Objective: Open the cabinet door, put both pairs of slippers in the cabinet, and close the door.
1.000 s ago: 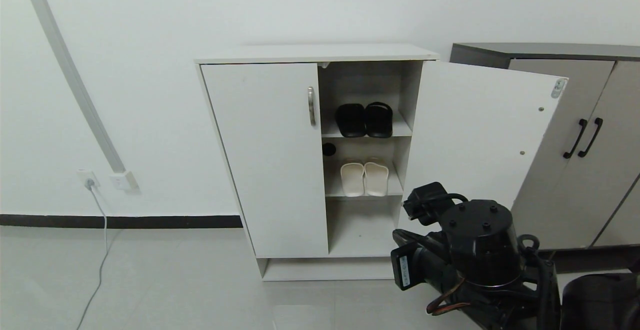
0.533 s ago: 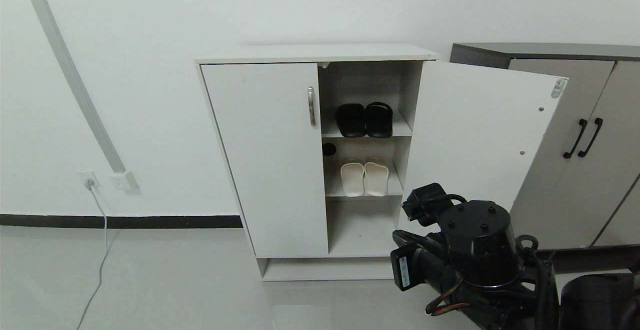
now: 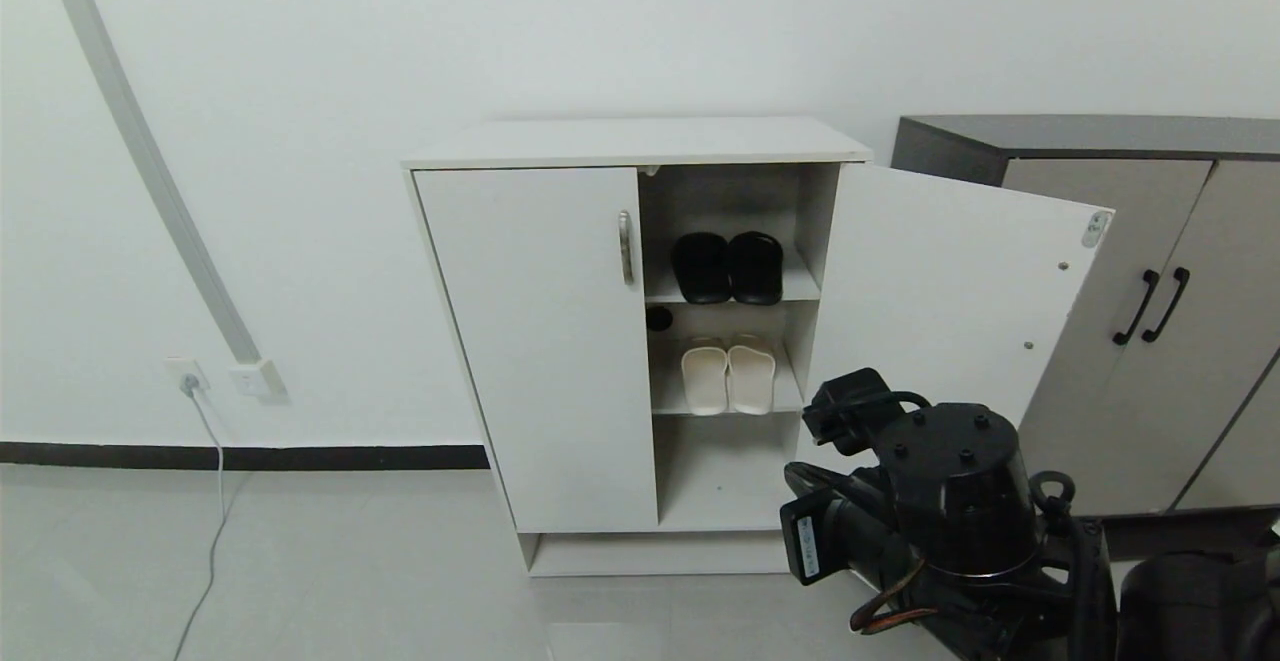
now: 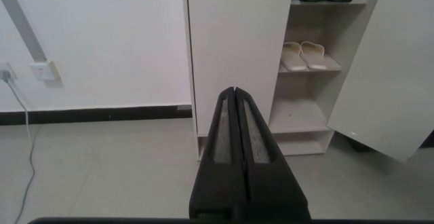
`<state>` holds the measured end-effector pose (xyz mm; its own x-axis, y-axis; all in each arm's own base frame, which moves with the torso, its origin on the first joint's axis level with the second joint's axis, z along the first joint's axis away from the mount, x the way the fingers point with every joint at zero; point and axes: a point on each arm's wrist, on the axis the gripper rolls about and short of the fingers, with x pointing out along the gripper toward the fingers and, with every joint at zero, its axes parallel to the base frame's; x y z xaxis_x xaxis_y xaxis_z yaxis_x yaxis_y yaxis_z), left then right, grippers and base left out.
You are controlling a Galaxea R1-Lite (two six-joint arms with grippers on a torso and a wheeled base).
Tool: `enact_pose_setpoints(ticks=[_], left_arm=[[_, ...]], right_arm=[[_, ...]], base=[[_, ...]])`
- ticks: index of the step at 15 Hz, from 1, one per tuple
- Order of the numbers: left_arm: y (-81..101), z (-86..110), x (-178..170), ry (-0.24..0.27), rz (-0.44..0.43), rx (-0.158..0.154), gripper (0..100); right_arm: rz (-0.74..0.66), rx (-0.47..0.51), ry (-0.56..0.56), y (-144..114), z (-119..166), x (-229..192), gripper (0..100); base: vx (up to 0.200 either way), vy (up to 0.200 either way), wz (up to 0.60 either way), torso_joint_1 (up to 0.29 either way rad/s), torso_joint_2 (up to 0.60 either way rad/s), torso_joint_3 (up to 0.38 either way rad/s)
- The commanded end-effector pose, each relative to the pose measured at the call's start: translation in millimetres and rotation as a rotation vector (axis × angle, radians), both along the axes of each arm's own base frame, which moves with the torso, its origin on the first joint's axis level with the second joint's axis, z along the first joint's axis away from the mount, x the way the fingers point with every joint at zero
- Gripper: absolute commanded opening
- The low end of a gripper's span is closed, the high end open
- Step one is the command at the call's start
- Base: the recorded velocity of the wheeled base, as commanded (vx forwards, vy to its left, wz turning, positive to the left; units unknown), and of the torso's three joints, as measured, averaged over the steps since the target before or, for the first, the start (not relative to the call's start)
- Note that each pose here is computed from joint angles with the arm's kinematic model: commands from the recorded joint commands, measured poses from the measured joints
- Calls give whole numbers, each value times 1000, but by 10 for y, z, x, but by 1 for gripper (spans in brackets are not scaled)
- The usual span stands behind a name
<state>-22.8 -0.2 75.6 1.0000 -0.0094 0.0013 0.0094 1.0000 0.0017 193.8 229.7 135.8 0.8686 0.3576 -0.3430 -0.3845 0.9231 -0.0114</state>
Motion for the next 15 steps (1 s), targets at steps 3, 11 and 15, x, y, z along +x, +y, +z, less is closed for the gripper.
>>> enact_pose_setpoints(ticks=[3, 11, 15], left_arm=[[0, 0, 0, 0, 0, 0, 0], [0, 0, 0, 0, 0, 0, 0], [0, 0, 0, 0, 0, 0, 0]], right_arm=[[1, -10, 5, 2, -27, -1, 0], [0, -18, 11, 5, -60, 7, 0], [1, -21, 13, 4, -68, 1, 0]], base=[[0, 0, 0, 102, -448, -352], [0, 0, 0, 151, -478, -325], [0, 0, 0, 194, -510, -319]])
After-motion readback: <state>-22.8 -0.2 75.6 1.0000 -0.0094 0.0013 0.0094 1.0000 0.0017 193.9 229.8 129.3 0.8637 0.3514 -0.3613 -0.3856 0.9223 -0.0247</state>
